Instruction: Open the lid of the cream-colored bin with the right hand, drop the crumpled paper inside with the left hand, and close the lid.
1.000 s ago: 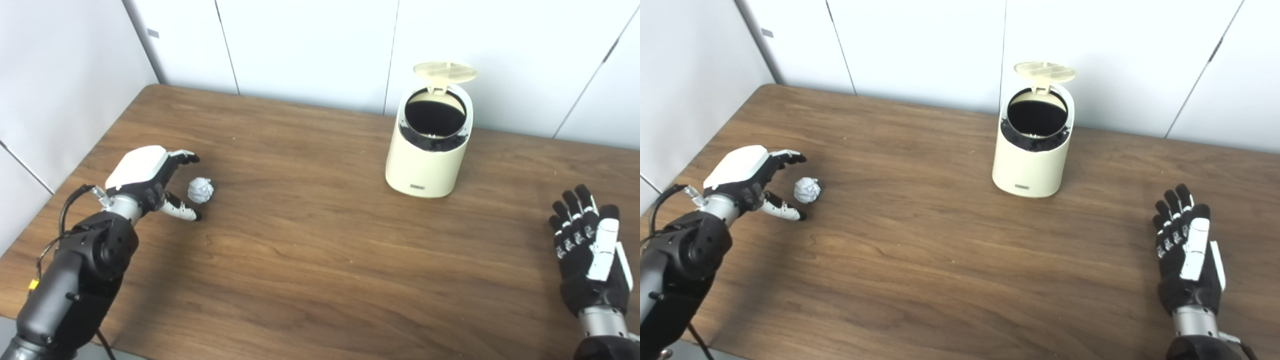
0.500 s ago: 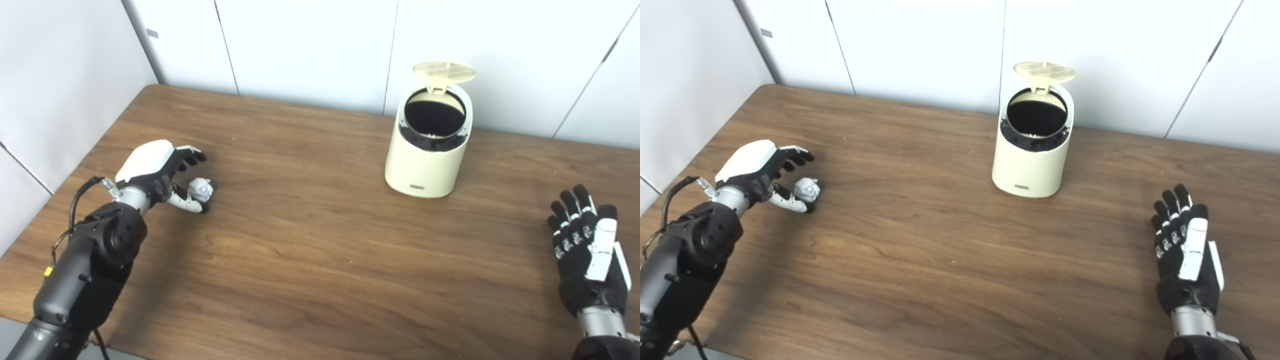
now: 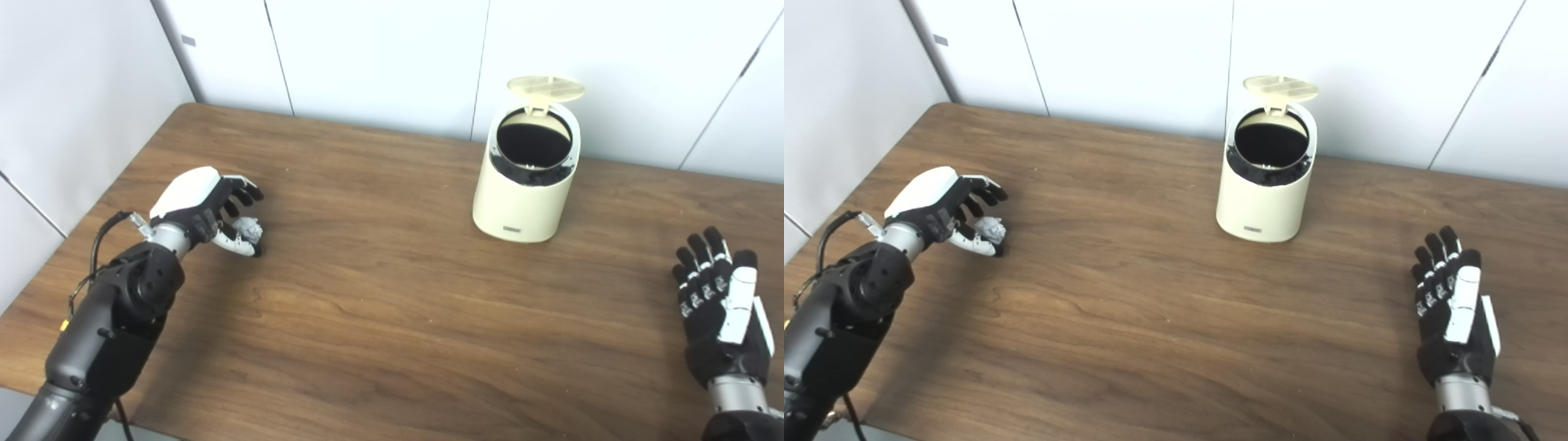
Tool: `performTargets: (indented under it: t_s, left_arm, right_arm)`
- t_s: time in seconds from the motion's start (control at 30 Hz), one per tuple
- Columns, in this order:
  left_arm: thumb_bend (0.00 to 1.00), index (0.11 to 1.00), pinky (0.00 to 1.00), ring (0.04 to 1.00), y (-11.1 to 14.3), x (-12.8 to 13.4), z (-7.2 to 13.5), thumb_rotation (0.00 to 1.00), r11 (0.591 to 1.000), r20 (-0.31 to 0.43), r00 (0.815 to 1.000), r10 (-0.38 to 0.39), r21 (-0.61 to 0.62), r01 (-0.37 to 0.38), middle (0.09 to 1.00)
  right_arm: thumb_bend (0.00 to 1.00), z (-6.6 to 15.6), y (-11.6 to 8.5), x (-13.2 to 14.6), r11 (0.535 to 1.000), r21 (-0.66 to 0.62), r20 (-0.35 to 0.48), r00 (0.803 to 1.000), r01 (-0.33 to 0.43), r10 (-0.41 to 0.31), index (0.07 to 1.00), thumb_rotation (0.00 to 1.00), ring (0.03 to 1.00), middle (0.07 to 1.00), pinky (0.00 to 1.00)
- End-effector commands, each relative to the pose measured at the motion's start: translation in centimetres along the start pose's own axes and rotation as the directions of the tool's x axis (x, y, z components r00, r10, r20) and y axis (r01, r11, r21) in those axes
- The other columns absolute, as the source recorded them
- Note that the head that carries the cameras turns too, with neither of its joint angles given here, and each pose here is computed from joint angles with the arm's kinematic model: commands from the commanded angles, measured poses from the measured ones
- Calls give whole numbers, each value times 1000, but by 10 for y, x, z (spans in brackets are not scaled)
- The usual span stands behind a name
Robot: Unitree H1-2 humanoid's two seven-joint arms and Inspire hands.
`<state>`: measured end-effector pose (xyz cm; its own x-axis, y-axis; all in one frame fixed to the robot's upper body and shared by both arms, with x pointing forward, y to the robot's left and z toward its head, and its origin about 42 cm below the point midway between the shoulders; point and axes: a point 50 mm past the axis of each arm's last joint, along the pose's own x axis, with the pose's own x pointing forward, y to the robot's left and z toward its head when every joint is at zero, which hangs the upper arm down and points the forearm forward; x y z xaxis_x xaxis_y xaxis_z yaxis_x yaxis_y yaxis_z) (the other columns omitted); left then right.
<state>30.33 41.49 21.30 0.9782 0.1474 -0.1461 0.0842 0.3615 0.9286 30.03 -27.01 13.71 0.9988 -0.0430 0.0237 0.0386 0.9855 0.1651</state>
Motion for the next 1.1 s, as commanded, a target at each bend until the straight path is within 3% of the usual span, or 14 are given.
performTargets:
  t_s: [0.0, 0.33, 0.37, 0.4, 0.5, 0.7, 0.87, 1.07]
  left_arm:
    - [833, 687, 511, 609, 24, 2, 1, 0, 997, 34, 997, 70, 37, -71, 692]
    - [759, 630, 504, 557, 26, 5, 1, 0, 998, -4, 1000, 1, 63, -1, 611]
    - [638, 563, 501, 544, 26, 6, 2, 17, 998, -5, 1000, -6, 63, 6, 596]
    - [567, 537, 491, 527, 26, 7, 2, 7, 998, -9, 1000, -11, 63, 12, 522]
    - [510, 511, 473, 437, 25, 8, 4, 0, 998, -16, 1000, -18, 57, 19, 493]
    - [501, 469, 460, 431, 24, 12, 5, 0, 994, -35, 999, -27, 104, 30, 519]
    - [499, 443, 498, 465, 24, 12, 8, 0, 993, -19, 999, -34, 110, 35, 534]
    - [500, 448, 477, 454, 24, 11, 12, 0, 995, 27, 999, -25, 100, 22, 527]
  right_arm:
    - [452, 19, 4, 9, 1000, 3, 76, 997, -26, 26, 986, 1000, 973, 971, 1000]
    - [470, 20, 1, 9, 999, 20, 88, 996, -34, 32, 972, 1000, 958, 957, 999]
    - [473, 20, 1, 10, 999, 24, 88, 995, -38, 36, 973, 1000, 963, 961, 1000]
    - [475, 20, 0, 10, 999, 27, 88, 995, -44, 42, 972, 1000, 964, 962, 1000]
    - [498, 20, 0, 8, 998, 41, 87, 995, -52, 48, 978, 983, 966, 965, 1000]
    - [545, 19, -3, 8, 997, 55, 91, 994, -61, 56, 971, 961, 958, 951, 1000]
    - [543, 19, -5, 8, 997, 46, 93, 994, -60, 55, 964, 981, 961, 946, 997]
    - [528, 19, -3, 8, 997, 42, 100, 994, -58, 53, 959, 997, 960, 939, 998]
